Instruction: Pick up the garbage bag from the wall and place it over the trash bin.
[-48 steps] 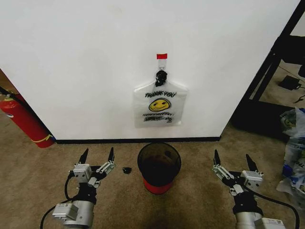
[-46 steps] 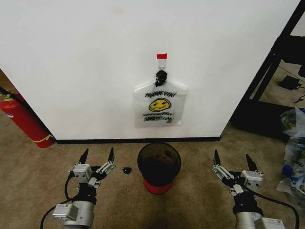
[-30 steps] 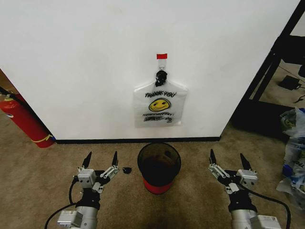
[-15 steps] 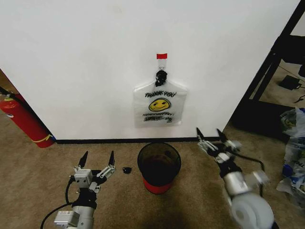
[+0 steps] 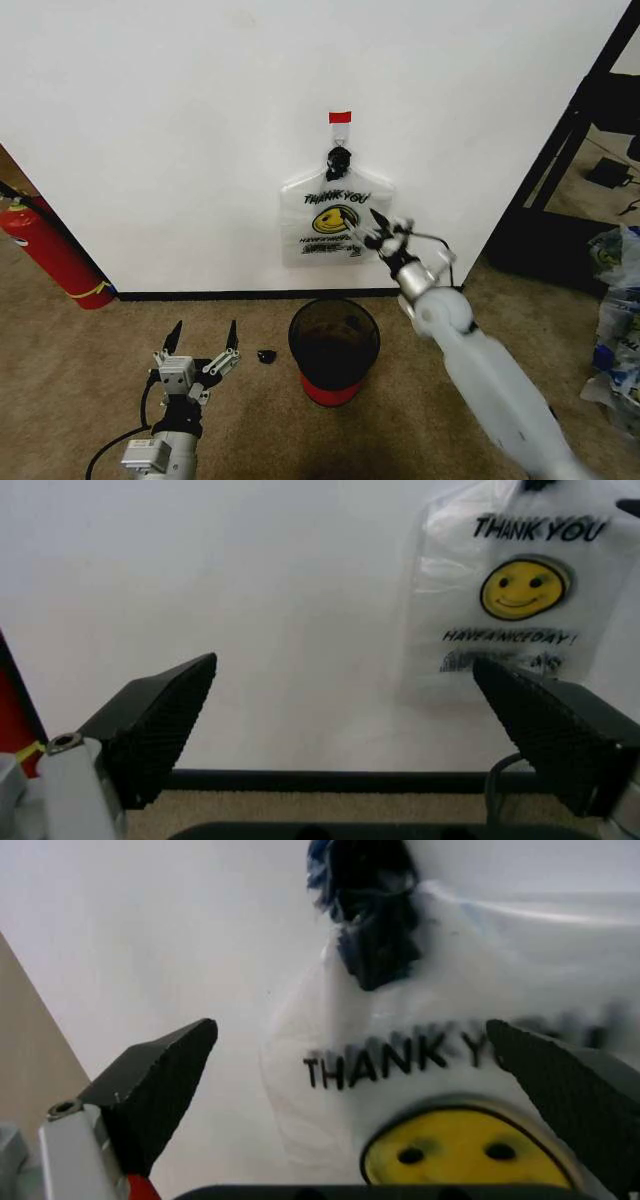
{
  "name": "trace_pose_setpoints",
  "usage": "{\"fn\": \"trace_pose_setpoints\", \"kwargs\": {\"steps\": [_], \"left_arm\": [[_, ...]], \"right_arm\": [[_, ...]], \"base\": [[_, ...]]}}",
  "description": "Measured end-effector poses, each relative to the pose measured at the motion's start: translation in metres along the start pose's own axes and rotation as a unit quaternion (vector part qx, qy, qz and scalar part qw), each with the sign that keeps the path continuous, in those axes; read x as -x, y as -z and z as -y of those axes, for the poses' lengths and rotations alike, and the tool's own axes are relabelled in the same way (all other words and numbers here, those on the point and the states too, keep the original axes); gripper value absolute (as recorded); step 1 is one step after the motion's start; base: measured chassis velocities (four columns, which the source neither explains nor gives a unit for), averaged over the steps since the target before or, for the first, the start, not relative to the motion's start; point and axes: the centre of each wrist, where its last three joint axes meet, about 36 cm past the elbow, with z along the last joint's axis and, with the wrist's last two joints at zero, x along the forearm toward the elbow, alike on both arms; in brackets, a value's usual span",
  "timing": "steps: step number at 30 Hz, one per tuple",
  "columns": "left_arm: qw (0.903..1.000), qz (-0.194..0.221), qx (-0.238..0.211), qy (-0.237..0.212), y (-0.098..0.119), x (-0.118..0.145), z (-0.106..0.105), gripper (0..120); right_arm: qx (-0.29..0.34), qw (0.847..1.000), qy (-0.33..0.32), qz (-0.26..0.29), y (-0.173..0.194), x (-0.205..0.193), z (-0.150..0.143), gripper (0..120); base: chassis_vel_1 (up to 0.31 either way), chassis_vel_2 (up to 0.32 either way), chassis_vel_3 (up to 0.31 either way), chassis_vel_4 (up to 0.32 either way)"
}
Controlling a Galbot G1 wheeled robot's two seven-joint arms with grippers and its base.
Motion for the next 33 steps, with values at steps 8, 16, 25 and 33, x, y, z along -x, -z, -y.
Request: {"fn": "trace_pose_setpoints", "kwargs": {"steps": [8,16,25,33], "left_arm": [[1.0,0.001,-0.006,0.006,-0.002,-0.002,0.003,100],[0.9999,0.005,-0.004,0.009,0.0,-0.003,-0.001,100],[0.9999,0.01,-0.006,0.01,0.003,0.0,-0.001,100],[0.9998,0.01,-0.008,0.012,0.004,0.0,-0.003,100]], "right_arm": [[-0.008,1.0,0.015,-0.014,-0.008,0.038,-0.003,100],[-0.014,1.0,0.015,0.001,0.007,0.051,0.004,100],[-0.015,1.0,0.022,0.004,0.011,0.059,0.001,100],[-0.007,1.0,0.008,0.003,0.016,0.066,0.002,99]], "base": [[0.0,0.0,0.0,0.0],[0.0,0.0,0.0,0.0],[0.0,0.0,0.0,0.0],[0.0,0.0,0.0,0.0]]}}
